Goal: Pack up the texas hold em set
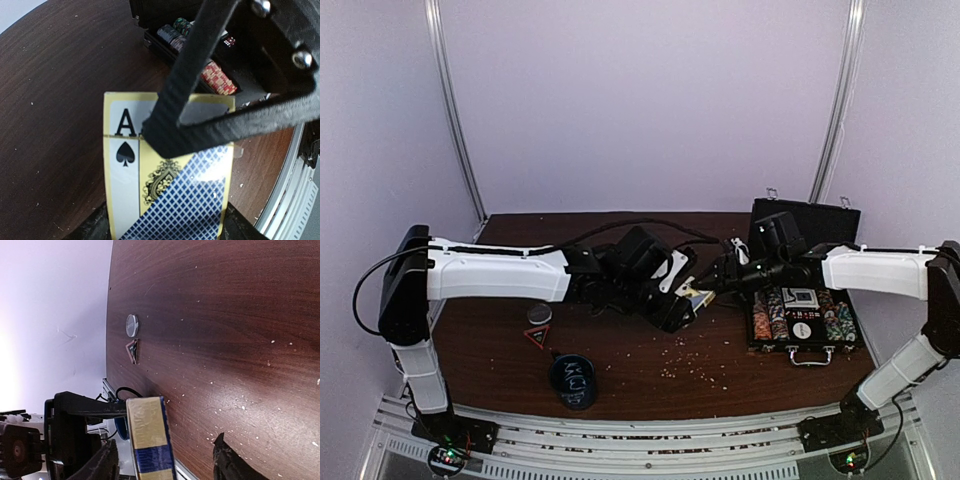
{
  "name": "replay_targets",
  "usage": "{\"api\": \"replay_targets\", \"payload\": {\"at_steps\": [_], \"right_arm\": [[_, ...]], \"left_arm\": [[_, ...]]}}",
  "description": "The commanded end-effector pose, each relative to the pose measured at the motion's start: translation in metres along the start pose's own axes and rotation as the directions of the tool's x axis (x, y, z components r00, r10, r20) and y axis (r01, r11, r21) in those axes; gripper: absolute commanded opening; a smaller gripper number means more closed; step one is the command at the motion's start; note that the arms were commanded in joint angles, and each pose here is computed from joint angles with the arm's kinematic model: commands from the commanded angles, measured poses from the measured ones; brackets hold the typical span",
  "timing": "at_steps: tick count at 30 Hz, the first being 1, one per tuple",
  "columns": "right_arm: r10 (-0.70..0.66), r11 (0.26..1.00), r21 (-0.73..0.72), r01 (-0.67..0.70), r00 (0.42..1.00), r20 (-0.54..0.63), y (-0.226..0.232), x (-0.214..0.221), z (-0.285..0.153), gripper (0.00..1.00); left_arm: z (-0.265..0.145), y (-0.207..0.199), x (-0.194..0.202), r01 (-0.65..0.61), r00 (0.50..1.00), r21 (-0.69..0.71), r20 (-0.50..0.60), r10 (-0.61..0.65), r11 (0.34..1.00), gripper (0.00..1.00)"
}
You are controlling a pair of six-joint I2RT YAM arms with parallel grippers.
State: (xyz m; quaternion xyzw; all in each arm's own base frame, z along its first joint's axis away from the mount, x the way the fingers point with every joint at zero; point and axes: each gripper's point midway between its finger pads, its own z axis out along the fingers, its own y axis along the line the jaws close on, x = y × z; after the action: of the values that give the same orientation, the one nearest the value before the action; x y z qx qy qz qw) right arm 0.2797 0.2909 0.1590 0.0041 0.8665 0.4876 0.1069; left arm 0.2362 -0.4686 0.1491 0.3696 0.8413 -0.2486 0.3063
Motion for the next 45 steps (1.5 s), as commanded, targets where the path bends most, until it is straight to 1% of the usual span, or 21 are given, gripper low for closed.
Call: {"api": "replay_targets", "payload": {"at_steps": [1,6,8,9,10,11,12,13,15,17,19,21,24,26,29,32,35,37,42,45], "right_arm": [[-0.035,0.997,-0.062,0.034,0.999,-0.011,0.025,0.0,0.007,0.56],[-0.029,0.995,-0.096,0.028,1.0,-0.001,0.033,-0.002,0.006,0.37],[-0.023,0.994,-0.105,0.024,1.0,0.007,0.035,-0.002,0.005,0.27],[-0.024,0.994,-0.109,0.025,1.0,0.013,0.036,-0.002,0.004,0.23],[-0.025,0.994,-0.108,0.027,0.999,0.021,0.037,-0.003,0.002,0.18],[-0.03,0.994,-0.106,0.034,0.999,0.031,0.038,-0.004,0.0,0.13],[-0.036,0.994,-0.102,0.04,0.998,0.042,0.039,-0.006,-0.002,0.09],[-0.04,0.994,-0.095,0.046,0.997,0.062,0.039,-0.009,-0.006,0.05],[-0.053,0.996,-0.064,0.06,0.993,0.107,0.035,-0.017,-0.015,0.01],[-0.06,0.998,0.011,0.059,0.986,0.157,0.021,-0.025,-0.031,0.0],[-0.063,0.99,0.136,0.034,0.975,0.215,-0.006,-0.033,-0.052,0.0],[-0.068,0.962,0.273,-0.009,0.959,0.275,-0.037,-0.039,-0.082,0.0],[-0.086,0.896,0.435,-0.09,0.926,0.368,-0.078,-0.042,-0.133,0.0],[-0.104,0.843,0.516,-0.153,0.894,0.435,-0.099,-0.041,-0.17,0.0],[-0.137,0.751,0.614,-0.243,0.852,0.505,-0.127,-0.035,-0.211,0.0],[-0.15,0.683,0.662,-0.309,0.828,0.541,-0.147,-0.023,-0.227,0.0],[-0.13,0.651,0.671,-0.355,0.819,0.559,-0.165,-0.012,-0.226,0.0],[-0.127,0.654,0.664,-0.363,0.812,0.57,-0.171,-0.009,-0.224,0.0],[-0.154,0.699,0.634,-0.331,0.796,0.585,-0.17,-0.013,-0.217,0.0],[-0.154,0.7,0.627,-0.343,0.784,0.602,-0.174,-0.016,-0.215,0.0]], "left_arm": [[-0.019,-0.012,-0.036,0.017,0.99,0.038,0.138,-0.022,0.999,0.57],[-0.018,-0.012,-0.034,0.021,0.99,0.032,0.138,-0.025,0.999,0.57],[-0.019,-0.011,-0.034,0.029,0.99,0.026,0.141,-0.032,0.999,0.58],[-0.019,-0.01,-0.034,0.034,0.989,0.021,0.142,-0.037,0.999,0.61],[-0.019,-0.008,-0.034,0.041,0.989,0.015,0.143,-0.042,0.999,0.66],[-0.02,-0.006,-0.034,0.049,0.988,0.007,0.147,-0.05,0.999,0.75],[-0.022,-0.004,-0.035,0.06,0.986,-0.005,0.156,-0.059,0.998,0.81],[-0.024,-0.001,-0.035,0.074,0.984,-0.019,0.166,-0.07,0.997,0.86],[-0.03,0.007,-0.035,0.102,0.978,-0.046,0.19,-0.091,0.994,0.9],[-0.037,0.016,-0.033,0.132,0.972,-0.071,0.207,-0.115,0.989,0.91],[-0.042,0.027,-0.025,0.169,0.967,-0.089,0.208,-0.147,0.982,0.92],[-0.046,0.041,-0.014,0.21,0.962,-0.111,0.198,-0.186,0.971,0.92],[-0.051,0.063,0.009,0.257,0.959,-0.154,0.163,-0.231,0.954,0.92],[-0.057,0.076,0.02,0.28,0.955,-0.18,0.152,-0.254,0.943,0.92],[-0.067,0.097,0.032,0.321,0.943,-0.207,0.155,-0.293,0.924,0.92],[-0.076,0.113,0.038,0.361,0.929,-0.216,0.175,-0.327,0.907,0.93],[-0.079,0.122,0.042,0.381,0.92,-0.222,0.186,-0.345,0.898,0.93],[-0.081,0.125,0.04,0.391,0.915,-0.223,0.194,-0.353,0.893,0.93],[-0.081,0.129,0.038,0.412,0.907,-0.225,0.198,-0.372,0.883,0.93],[-0.08,0.131,0.042,0.424,0.903,-0.236,0.186,-0.388,0.874,0.93]]}}
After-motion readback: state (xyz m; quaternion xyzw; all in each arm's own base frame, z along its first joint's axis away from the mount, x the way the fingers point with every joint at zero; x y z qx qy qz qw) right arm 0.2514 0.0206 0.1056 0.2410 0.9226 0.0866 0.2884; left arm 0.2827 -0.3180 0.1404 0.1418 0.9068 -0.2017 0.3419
